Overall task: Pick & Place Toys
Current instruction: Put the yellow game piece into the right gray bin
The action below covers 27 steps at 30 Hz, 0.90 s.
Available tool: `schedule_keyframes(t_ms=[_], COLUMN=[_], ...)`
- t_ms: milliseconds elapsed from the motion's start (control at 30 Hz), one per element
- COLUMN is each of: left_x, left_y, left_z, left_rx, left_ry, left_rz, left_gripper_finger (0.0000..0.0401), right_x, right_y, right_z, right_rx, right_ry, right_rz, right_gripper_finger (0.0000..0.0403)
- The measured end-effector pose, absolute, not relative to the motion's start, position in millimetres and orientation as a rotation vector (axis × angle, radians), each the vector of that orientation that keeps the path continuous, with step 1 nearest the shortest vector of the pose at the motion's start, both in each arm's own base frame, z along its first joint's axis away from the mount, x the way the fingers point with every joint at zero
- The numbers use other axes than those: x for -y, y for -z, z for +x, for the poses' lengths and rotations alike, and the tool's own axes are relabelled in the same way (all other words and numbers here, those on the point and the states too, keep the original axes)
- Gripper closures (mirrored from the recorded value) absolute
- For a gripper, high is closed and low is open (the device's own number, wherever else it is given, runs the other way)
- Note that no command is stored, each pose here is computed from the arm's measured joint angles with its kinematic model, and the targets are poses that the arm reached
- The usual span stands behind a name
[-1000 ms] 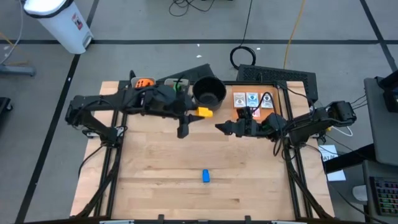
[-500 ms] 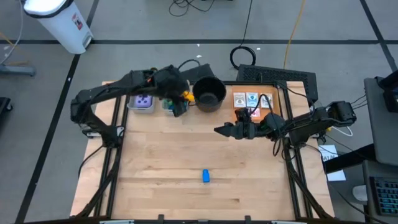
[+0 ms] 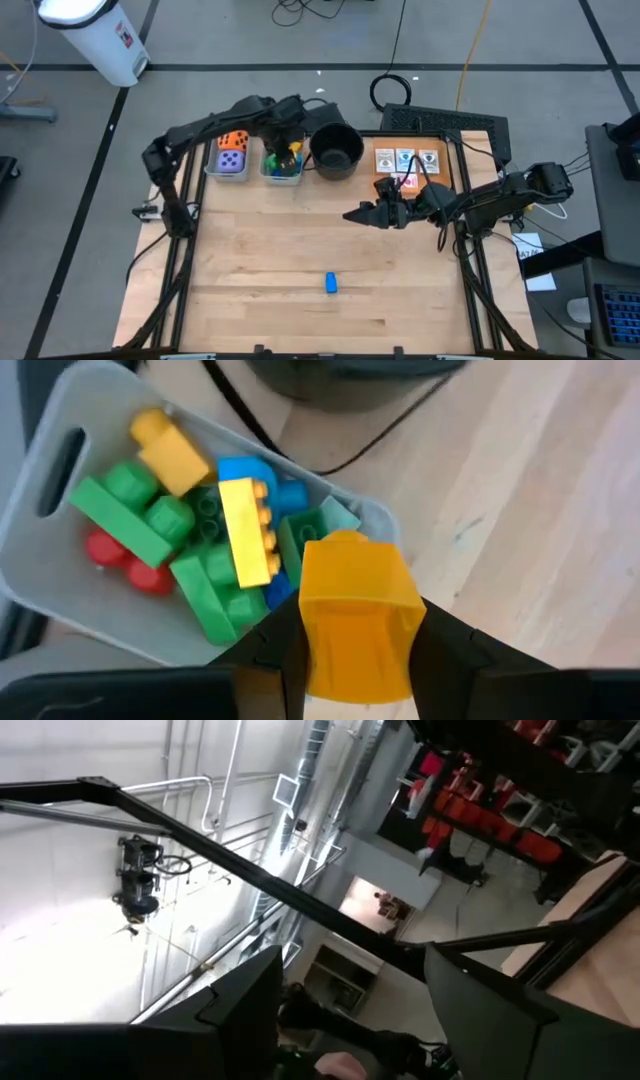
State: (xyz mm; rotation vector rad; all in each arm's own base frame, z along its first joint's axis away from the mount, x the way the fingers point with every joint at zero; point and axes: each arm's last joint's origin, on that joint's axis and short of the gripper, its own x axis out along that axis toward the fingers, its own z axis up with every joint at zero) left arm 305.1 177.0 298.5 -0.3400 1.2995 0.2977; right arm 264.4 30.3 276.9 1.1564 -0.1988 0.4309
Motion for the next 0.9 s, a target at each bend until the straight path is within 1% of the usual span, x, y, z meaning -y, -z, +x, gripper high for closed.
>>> schedule_keyframes(t_ms=[200,500,733,900], left_x=[-187,-193,-196,-199], left_y=[-274,-247,-234,-233], left_z=[315,326,330,329], left_rx=[-1.356,-1.424,-1.454,-1.448], left_ry=[-0.289,-0.296,-0.296,-0.342], left_rz=[-0.383,-0.429,-0.445,-0.449], left_gripper_finger=[0.0267,0.0273,0.0263,0.0248], right_x=[-30,-30,-31,-31], right_y=[-277,-276,-276,-275], right_z=[264,265,265,265], right_rx=[0.201,0.184,0.171,0.17], right_ry=[-0.431,-0.438,-0.445,-0.444], right_rz=[1.156,1.154,1.159,1.159], right_gripper_finger=[0.0165,0.0165,0.0165,0.0165])
